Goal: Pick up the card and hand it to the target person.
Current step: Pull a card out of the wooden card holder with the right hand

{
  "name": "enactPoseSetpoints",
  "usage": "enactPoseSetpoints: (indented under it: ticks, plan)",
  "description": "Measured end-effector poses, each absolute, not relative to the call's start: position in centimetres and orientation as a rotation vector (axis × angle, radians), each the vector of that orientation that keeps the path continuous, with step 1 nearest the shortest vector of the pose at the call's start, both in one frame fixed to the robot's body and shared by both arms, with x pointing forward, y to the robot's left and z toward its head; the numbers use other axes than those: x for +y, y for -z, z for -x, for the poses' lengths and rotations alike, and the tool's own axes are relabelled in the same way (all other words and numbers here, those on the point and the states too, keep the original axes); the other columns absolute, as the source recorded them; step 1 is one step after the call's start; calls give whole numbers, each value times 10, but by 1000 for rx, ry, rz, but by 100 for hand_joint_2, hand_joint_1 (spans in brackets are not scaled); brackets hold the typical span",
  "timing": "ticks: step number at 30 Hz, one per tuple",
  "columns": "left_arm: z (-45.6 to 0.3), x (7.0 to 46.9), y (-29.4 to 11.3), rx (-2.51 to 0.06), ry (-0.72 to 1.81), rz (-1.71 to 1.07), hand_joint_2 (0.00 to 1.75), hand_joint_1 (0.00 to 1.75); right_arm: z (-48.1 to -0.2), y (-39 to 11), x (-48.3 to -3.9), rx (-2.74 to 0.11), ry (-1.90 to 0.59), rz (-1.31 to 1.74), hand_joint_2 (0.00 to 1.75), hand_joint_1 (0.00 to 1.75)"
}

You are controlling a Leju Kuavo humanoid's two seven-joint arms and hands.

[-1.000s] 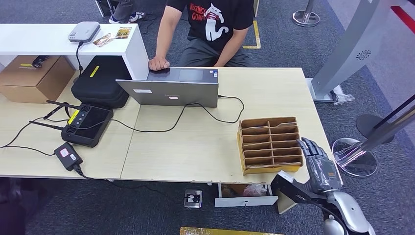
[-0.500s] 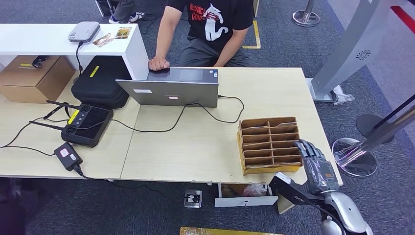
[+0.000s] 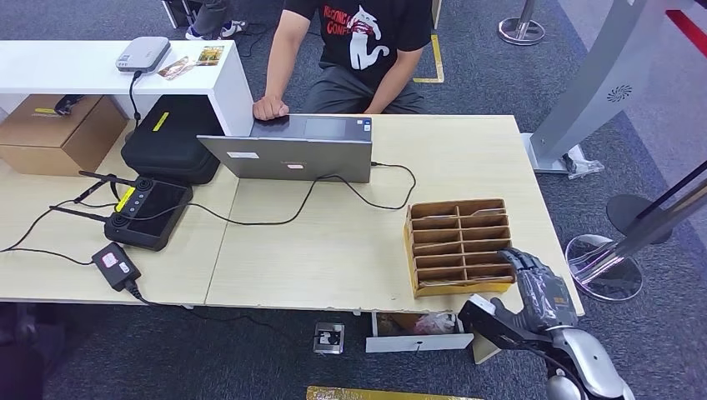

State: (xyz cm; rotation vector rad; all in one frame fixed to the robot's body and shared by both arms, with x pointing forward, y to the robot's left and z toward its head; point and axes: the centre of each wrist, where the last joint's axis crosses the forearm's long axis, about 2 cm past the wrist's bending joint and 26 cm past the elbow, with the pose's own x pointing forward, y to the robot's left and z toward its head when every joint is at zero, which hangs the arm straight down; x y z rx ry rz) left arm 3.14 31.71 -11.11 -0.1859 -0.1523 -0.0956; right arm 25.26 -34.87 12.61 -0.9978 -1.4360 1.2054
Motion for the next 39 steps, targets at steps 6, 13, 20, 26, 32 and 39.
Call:
enactPoseSetpoints:
  ticks: [6, 13, 20, 26, 32, 39]
  plan:
    - [-31, 317, 111, -152, 97, 186, 175, 0, -251, -125, -349, -1430, -1213, 1001, 175, 47]
    - [-31, 317, 111, -152, 97, 186, 175, 0, -251, -123, -349, -1424, -1218, 995, 175, 53]
    - [-31, 317, 111, -152, 102, 186, 175, 0, -251, -118, -347, -1418, -1222, 981, 175, 54]
    - [-31, 317, 111, -152, 102, 186, 175, 0, -252, -114, -344, -1414, -1218, 970, 175, 52]
    - [-31, 317, 111, -152, 98, 187, 175, 0, -257, -113, -341, -1418, -1215, 970, 175, 98]
    - [-31, 316, 111, -153, 94, 188, 175, 0, -259, -112, -339, -1437, -1206, 973, 175, 148]
